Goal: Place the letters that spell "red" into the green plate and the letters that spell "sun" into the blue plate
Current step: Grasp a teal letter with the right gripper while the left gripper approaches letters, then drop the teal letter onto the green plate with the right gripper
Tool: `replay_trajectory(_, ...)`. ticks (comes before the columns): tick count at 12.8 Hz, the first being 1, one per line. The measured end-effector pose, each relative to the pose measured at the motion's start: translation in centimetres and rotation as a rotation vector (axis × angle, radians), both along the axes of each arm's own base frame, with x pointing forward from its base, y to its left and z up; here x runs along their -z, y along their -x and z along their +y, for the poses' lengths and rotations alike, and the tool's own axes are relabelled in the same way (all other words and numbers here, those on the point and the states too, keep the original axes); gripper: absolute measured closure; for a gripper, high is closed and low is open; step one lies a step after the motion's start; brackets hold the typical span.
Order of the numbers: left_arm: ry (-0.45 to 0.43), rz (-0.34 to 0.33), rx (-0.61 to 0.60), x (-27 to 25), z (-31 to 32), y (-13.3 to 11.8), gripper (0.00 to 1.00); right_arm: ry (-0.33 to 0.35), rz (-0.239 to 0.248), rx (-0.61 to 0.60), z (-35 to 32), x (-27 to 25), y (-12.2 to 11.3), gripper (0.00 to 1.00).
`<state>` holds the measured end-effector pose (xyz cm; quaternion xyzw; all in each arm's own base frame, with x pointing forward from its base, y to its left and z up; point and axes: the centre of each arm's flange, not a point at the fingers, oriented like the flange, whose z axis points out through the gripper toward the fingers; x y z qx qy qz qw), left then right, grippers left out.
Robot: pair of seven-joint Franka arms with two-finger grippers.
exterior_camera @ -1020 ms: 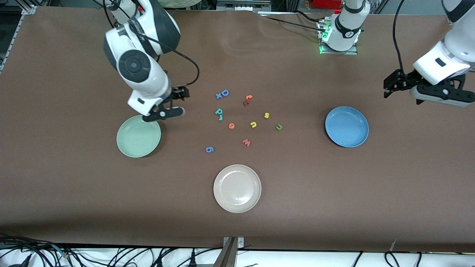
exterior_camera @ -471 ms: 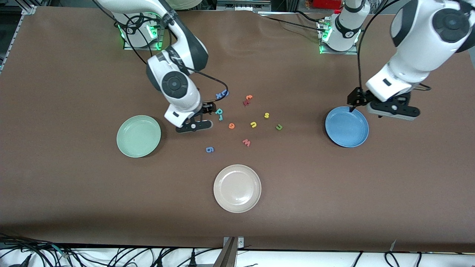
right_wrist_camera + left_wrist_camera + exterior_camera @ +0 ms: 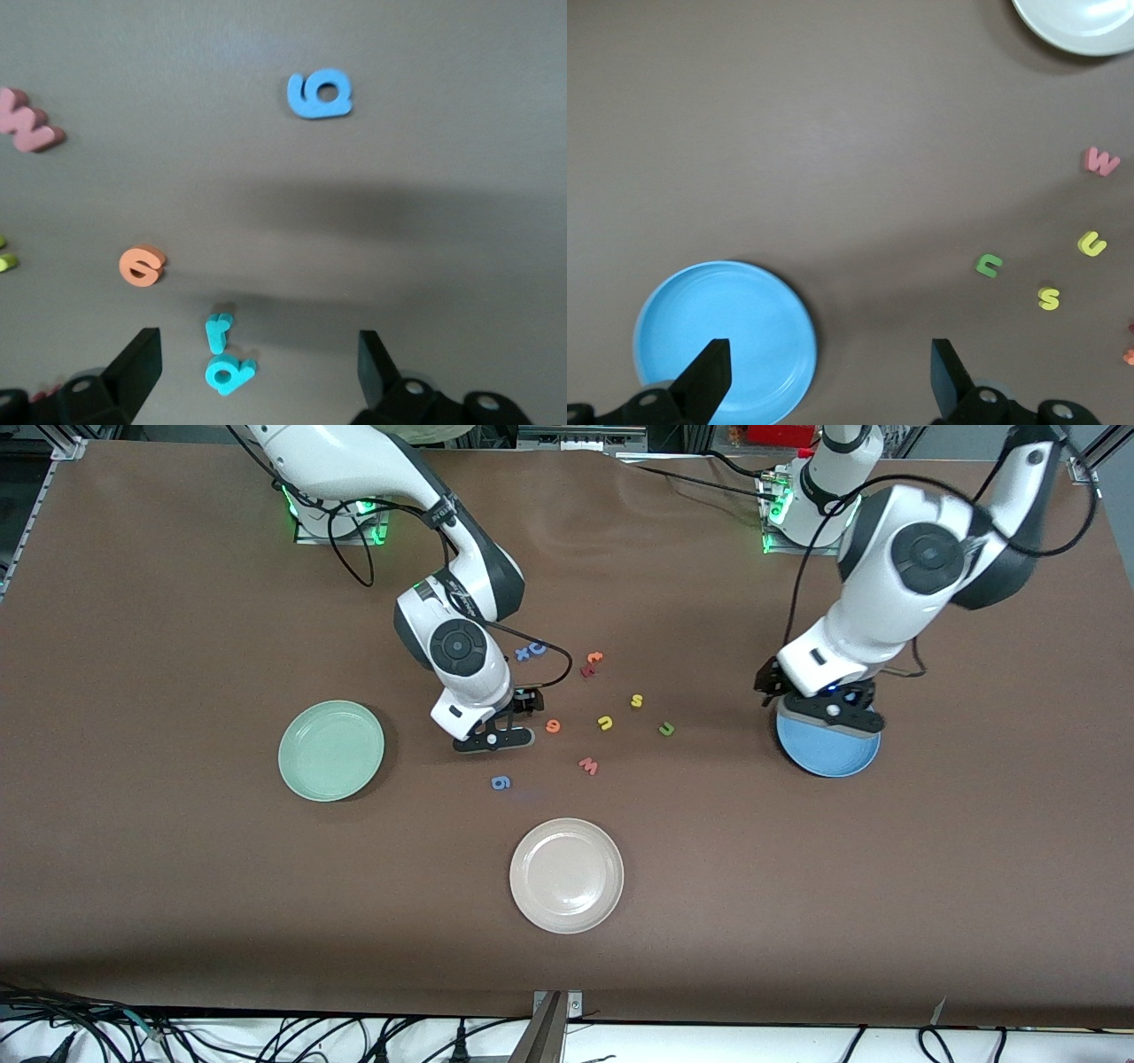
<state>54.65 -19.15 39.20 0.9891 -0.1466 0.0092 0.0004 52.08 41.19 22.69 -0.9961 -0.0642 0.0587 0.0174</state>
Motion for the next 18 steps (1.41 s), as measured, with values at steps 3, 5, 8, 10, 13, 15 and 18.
replay_trajectory(3, 0.005, 0.015, 0.089, 5.5, -3.0, -0.3, 0.01, 0.002, 0.005, -0.024, 1.3, 1.9, 1.1, 0.13)
replay_trajectory(5, 0.01, 0.007, 0.232, 7.7, -3.6, -0.7, 0.0, 0.006, 0.01, -0.036, 1.9, 2.6, 1.8, 0.38)
replay_trajectory(8, 0.013, 0.004, 0.33, 9.1, -4.1, -0.8, 0.0, 0.005, 0.007, -0.039, 2.8, 3.6, 2.5, 0.53)
replay_trajectory(10, 0.016, 0.005, 0.359, 10.6, -5.7, -0.3, 0.0, 0.002, -0.011, -0.029, 3.5, 4.5, 2.9, 0.53)
replay_trajectory(13, 0.02, 0.007, 0.385, 12.9, -7.4, 0.3, 0.0, 0.018, -0.024, -0.042, 3.5, 5.1, 3.1, 0.58)
replay_trajectory(15, 0.022, 0.006, 0.388, 13.5, -7.6, 0.3, 0.0, 0.021, -0.026, -0.044, 3.5, 5.1, 3.0, 0.63)
replay_trajectory(18, 0.023, 0.009, 0.396, 14.6, -8.0, 0.5, 0.01, 0.024, -0.029, -0.044, 3.4, 5.0, 2.9, 0.82)
